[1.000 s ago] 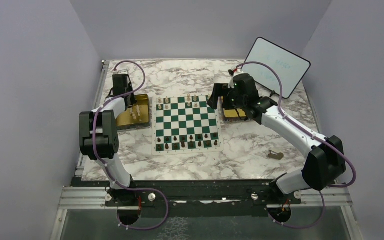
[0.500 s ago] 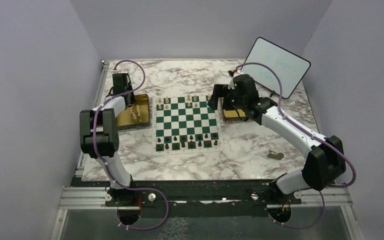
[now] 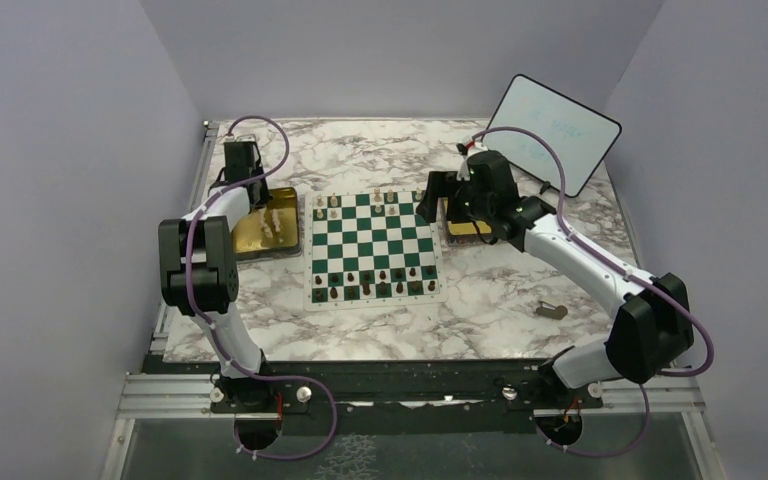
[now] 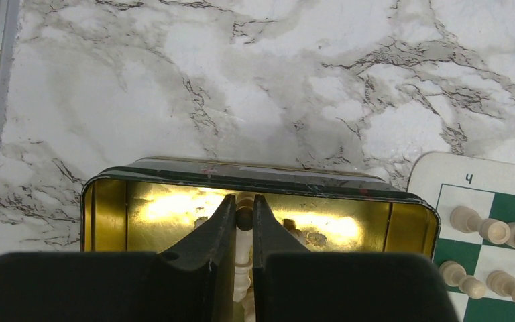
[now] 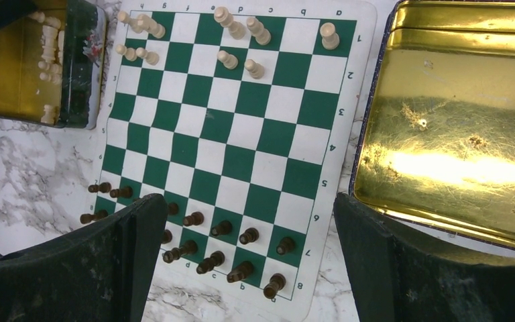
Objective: Set up the chess pieces on the board
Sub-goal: Pick up the chess piece from the storage box.
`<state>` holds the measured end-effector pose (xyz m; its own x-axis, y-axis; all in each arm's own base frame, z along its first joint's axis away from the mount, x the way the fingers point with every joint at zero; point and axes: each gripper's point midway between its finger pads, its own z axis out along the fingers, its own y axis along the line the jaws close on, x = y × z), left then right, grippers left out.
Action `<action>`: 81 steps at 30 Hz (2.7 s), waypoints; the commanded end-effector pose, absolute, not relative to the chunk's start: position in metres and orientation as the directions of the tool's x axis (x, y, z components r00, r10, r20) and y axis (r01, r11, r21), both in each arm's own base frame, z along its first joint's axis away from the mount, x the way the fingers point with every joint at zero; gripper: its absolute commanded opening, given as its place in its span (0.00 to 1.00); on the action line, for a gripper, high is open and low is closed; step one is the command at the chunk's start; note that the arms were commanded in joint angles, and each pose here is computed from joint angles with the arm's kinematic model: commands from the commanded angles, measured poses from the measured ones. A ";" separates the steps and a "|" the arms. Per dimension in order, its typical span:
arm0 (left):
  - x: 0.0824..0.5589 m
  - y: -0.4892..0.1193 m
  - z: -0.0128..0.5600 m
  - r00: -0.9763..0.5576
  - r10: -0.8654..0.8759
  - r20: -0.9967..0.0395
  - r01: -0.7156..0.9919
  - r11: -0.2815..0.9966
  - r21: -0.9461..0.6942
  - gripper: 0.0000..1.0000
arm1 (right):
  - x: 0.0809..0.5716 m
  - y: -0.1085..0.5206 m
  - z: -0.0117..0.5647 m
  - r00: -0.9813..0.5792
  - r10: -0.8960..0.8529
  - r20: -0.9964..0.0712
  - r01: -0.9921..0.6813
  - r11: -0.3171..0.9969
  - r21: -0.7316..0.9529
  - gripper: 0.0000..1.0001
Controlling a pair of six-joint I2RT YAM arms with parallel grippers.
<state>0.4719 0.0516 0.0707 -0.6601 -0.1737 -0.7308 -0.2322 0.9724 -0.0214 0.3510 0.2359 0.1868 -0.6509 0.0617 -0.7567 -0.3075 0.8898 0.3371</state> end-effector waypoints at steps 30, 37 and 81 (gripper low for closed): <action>0.491 0.060 0.087 -0.644 -0.147 -0.751 -0.230 0.973 0.007 0.10 | 0.333 0.228 0.202 -0.630 0.081 -0.772 -0.329 0.873 0.361 1.00; 0.487 0.068 0.083 -0.658 -0.120 -0.743 -0.242 0.969 0.057 0.09 | 0.334 0.229 0.198 -0.637 0.074 -0.767 -0.328 0.874 0.358 1.00; 0.481 0.068 0.121 -0.661 -0.181 -0.729 -0.293 0.956 0.028 0.09 | 0.331 0.230 0.194 -0.647 0.070 -0.759 -0.336 0.868 0.366 1.00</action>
